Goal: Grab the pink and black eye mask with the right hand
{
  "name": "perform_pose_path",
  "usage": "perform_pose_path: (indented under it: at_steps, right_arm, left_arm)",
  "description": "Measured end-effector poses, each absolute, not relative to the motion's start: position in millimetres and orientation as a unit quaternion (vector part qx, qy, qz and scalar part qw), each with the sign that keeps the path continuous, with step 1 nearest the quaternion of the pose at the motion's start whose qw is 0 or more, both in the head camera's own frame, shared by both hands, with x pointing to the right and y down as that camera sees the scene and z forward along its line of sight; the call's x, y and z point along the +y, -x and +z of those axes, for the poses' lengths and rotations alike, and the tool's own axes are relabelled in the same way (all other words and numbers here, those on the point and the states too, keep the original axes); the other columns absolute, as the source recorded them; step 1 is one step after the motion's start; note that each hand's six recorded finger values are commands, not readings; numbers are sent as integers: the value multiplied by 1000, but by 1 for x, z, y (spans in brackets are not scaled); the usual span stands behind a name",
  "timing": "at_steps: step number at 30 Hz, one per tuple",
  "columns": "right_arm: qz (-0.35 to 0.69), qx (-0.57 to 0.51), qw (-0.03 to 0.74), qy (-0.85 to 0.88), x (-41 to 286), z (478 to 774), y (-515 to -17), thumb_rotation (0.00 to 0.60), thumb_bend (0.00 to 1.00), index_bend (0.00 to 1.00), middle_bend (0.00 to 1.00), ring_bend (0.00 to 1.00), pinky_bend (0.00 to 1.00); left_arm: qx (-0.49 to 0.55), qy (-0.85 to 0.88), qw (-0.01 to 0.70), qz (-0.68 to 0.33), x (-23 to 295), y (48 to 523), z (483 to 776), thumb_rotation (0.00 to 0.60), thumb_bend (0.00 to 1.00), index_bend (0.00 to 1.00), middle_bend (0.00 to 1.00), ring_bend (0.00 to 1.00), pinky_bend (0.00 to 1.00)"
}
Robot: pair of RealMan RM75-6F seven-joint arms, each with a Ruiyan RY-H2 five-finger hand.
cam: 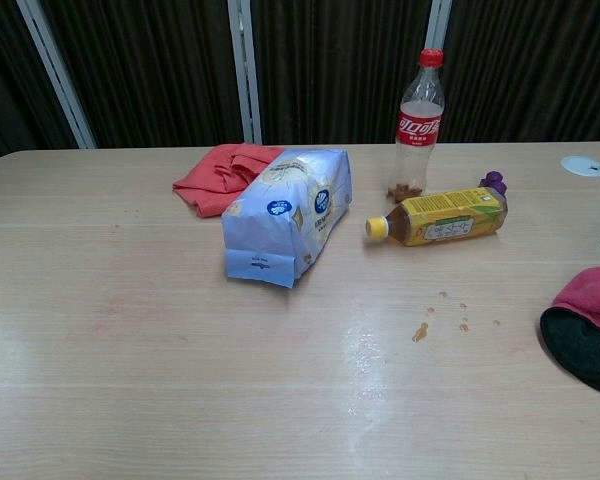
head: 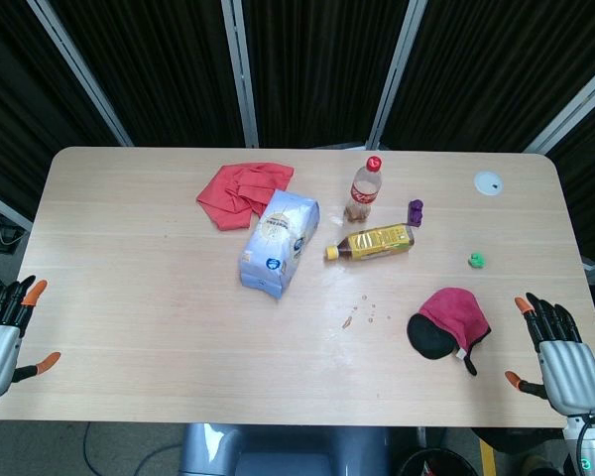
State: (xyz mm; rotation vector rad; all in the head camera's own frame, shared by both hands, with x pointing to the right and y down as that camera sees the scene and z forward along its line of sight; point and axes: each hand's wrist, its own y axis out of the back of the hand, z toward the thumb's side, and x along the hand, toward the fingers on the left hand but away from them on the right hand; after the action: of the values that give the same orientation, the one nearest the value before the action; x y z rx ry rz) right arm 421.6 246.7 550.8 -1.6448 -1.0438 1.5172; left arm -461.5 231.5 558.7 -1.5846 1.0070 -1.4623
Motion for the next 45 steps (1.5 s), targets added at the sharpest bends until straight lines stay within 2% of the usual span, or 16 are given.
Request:
perform_pose_path:
  at_steps: [27,38,45]
  right_arm:
    - [570,-390,321,647,245,555,-407,600,0,0,0,0,0]
    - [592,-328,301,672,234,588,-369,600,0,8,0,0,2]
    - [616,-313,255,677,233,616,-354,600,0,7,0,0,2]
  left_arm:
    - [394,620,372,-567,231,461,559,600,0,0,0,0,0]
    - [393,621,372,-567,232,461,558,600,0,0,0,0,0]
    - [392,621,371,-568,232,461,559,600,0,0,0,0,0]
